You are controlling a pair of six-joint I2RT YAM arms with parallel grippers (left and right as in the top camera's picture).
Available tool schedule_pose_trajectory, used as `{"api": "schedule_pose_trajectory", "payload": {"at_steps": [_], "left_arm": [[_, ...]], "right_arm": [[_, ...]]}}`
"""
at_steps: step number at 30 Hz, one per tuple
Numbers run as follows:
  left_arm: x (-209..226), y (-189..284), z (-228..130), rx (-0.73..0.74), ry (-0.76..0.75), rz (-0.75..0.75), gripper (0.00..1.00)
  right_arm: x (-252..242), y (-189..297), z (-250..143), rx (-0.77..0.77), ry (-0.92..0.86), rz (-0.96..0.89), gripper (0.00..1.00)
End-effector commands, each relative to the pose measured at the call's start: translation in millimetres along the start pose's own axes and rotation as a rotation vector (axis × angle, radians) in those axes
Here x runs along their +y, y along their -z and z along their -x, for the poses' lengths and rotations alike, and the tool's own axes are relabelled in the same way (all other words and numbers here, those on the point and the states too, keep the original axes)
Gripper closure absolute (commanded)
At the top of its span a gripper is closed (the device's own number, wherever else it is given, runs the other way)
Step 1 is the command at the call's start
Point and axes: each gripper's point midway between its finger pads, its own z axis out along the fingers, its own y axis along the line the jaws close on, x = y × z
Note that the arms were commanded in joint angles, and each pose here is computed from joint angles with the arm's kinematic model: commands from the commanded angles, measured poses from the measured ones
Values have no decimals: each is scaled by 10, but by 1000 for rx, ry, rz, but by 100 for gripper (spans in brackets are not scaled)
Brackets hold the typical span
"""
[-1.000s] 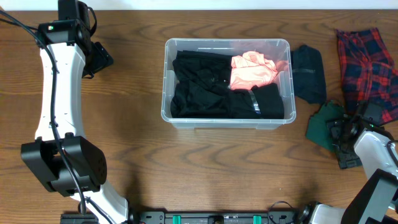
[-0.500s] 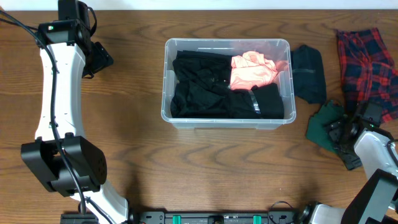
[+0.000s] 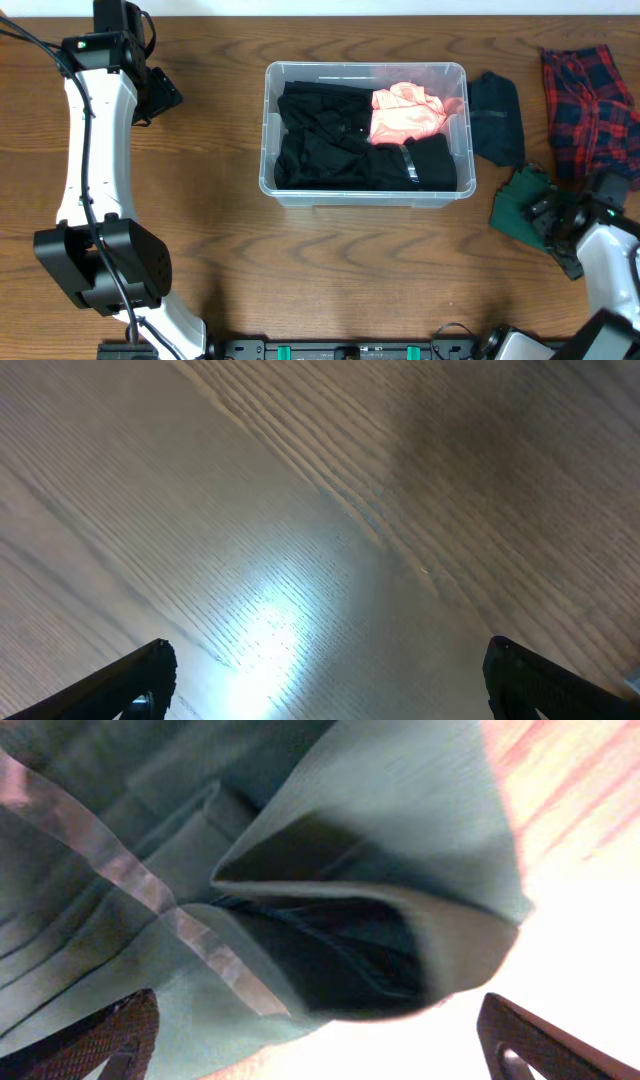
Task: Pack container
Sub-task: 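Grasp the banded green bundle with the right gripper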
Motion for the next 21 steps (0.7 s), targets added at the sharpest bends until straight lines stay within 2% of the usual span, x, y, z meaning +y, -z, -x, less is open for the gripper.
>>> {"api": "schedule_pose_trajectory", "payload": {"at_steps": [1,9,13,21], "left_arm": [[24,-38,-14,10,2,12,2],[24,-38,-14,10,2,12,2],[24,-38,-14,10,2,12,2],[24,-38,-14,10,2,12,2]], "right_arm": [[-117,57,62,-21,4,-7,1],[-414,-62,166,4,-101,-31,1],[-256,-159,236,13,-35,78,4],[-189,-356,382,-18,-22,94,1]]}}
